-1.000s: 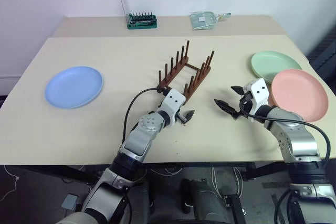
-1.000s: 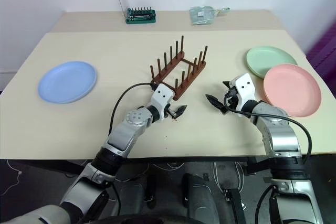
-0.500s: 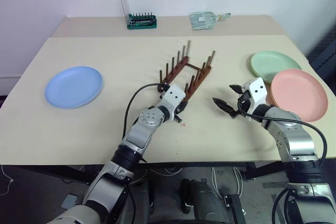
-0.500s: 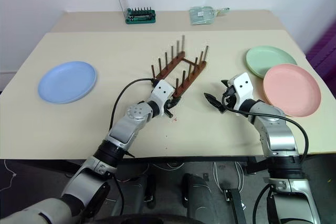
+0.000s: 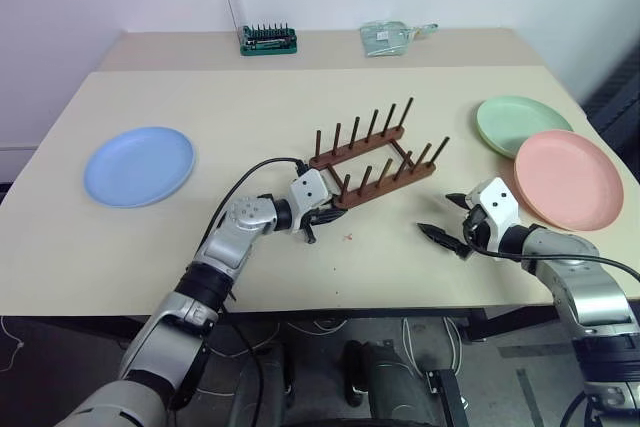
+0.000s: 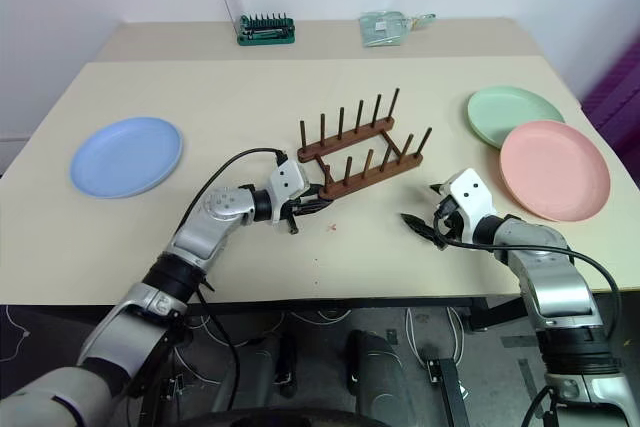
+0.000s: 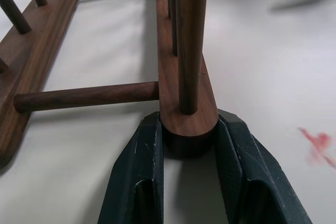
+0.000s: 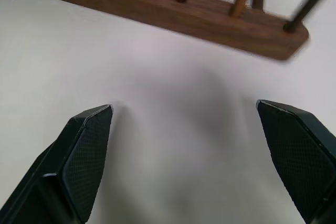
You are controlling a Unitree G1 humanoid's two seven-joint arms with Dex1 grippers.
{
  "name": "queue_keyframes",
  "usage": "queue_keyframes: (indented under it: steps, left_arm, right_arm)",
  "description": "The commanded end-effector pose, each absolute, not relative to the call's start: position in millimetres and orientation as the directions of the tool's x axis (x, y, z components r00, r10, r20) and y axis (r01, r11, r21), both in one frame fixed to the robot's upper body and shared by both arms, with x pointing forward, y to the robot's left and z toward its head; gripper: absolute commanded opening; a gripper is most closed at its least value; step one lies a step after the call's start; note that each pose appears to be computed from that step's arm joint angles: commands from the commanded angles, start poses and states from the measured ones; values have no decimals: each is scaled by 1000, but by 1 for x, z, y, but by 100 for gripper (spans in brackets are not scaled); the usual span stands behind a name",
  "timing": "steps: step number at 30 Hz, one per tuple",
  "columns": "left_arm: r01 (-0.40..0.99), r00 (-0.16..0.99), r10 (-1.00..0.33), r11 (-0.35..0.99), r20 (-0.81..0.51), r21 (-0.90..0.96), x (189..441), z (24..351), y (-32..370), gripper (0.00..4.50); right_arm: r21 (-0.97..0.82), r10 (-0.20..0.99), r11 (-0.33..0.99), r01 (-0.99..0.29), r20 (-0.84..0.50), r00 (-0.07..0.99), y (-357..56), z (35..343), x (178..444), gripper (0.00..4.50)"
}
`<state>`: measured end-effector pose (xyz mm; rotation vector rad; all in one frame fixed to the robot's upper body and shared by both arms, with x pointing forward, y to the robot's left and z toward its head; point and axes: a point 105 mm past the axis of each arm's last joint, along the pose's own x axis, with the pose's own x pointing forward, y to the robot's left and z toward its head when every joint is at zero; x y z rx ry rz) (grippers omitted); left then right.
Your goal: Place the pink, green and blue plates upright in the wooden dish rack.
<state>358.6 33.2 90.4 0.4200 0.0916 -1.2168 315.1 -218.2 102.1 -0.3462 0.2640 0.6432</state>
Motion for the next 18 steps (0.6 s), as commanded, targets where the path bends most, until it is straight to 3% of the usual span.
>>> queue_keyframes:
  steps: [1,4,5,11,13,14,18]
  left_arm:
    - [929,280,-922,190,-267,318,363,108,34,76]
    - [928,287,-908,184,-305,323,372,102,36,76]
    - [926,306,-900,206,-309,317,376,101,39,178]
    - [870,463,-838,368,-287,329,390,92,59,445]
    - [867,480,-825,393,-299,307,384,85,70,437]
    - [867,481,-825,396,-297,303,380,84,72,408]
    - [900,427,-849,364,-311,241,349,80,77,226]
  right_arm:
    - [-274,543,733,-622,-315,779,-217,118,313,450]
    - [-284,536,734,-617,-315,783,-217,118,313,450]
    - [-287,533,736,-613,-312,786,-217,119,313,450]
    - [-322,478,756,-569,-321,817,-228,119,316,450]
    - [-311,484,756,-576,-328,811,-230,119,314,395]
    - [-305,489,755,-581,-330,808,-230,119,313,363]
    - [-329,449,750,-573,-383,807,-238,112,316,163]
